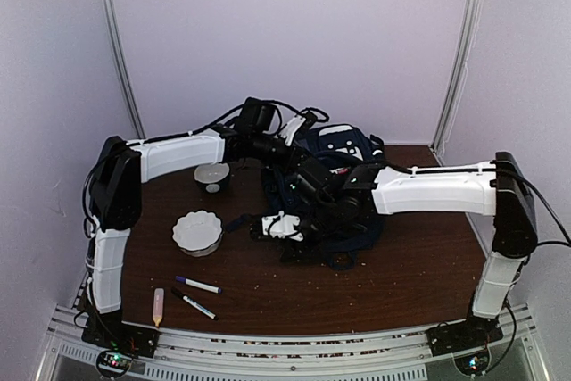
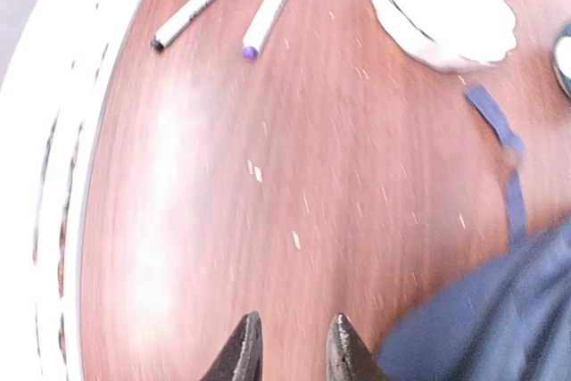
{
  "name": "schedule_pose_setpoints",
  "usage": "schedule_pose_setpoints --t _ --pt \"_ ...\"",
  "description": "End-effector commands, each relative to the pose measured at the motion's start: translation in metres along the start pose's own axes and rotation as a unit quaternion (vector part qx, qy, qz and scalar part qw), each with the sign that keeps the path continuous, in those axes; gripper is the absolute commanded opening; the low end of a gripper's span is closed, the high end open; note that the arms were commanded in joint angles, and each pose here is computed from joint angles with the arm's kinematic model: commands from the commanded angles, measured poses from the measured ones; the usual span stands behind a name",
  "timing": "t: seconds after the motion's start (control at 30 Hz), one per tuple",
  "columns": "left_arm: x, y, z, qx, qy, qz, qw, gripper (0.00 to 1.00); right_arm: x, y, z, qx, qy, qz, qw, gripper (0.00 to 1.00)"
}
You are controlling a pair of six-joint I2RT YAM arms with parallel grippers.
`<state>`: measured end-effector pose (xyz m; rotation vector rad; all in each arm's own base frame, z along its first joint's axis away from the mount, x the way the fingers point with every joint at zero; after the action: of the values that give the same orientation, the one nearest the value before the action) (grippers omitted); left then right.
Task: Pack the student bag
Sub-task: Place the pen in the upper front pocket of the bag, then move the pen to the center of the board.
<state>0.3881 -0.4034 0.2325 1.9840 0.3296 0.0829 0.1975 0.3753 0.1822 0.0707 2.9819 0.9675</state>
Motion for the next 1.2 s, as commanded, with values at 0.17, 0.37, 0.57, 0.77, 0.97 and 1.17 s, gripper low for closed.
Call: schedule_pose_setpoints --t 0.17,0.37,0.57,0.77,0.97,1.17 --pt "0.012 0.001 -0.014 0.060 0.024 -0.029 0.998 0.33 0.020 0.041 0.055 -0.029 0.040 -0.001 0.999 0.26" --pt "-0.011 -0.008 -0.072 0.089 0.106 -0.043 0.989 0.52 0.021 0.035 0.050 -0.019 0.046 -0.003 0.999 0.26" --pt "-0.036 -0.060 -0.146 0.195 0.240 -0.151 0.939 0.52 0.005 0.032 0.027 -0.037 0.054 0.028 0.997 0.27" --pt "-0.077 -0.136 -0.207 0.312 0.314 -0.276 0.854 0.50 -0.018 0.034 0.007 -0.061 0.057 0.070 0.994 0.28" --pt "-0.116 -0.191 -0.260 0.367 0.359 -0.394 0.762 0.50 -0.022 0.032 0.004 -0.066 0.062 0.078 0.993 0.28" --pt "-0.133 -0.242 -0.302 0.369 0.378 -0.523 0.669 0.51 -0.022 0.032 0.003 -0.069 0.064 0.076 0.993 0.29"
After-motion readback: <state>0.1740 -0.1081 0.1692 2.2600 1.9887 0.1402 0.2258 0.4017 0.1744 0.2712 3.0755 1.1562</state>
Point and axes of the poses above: each gripper's point midway between its finger pads, its own z axis out along the fingers, its own x axis along the line the jaws close on, y = z × x, the point moved 7 cm from there along -z, back along the fingers, and after that the axes turned 11 degrees about z, right-handed, at the moved point
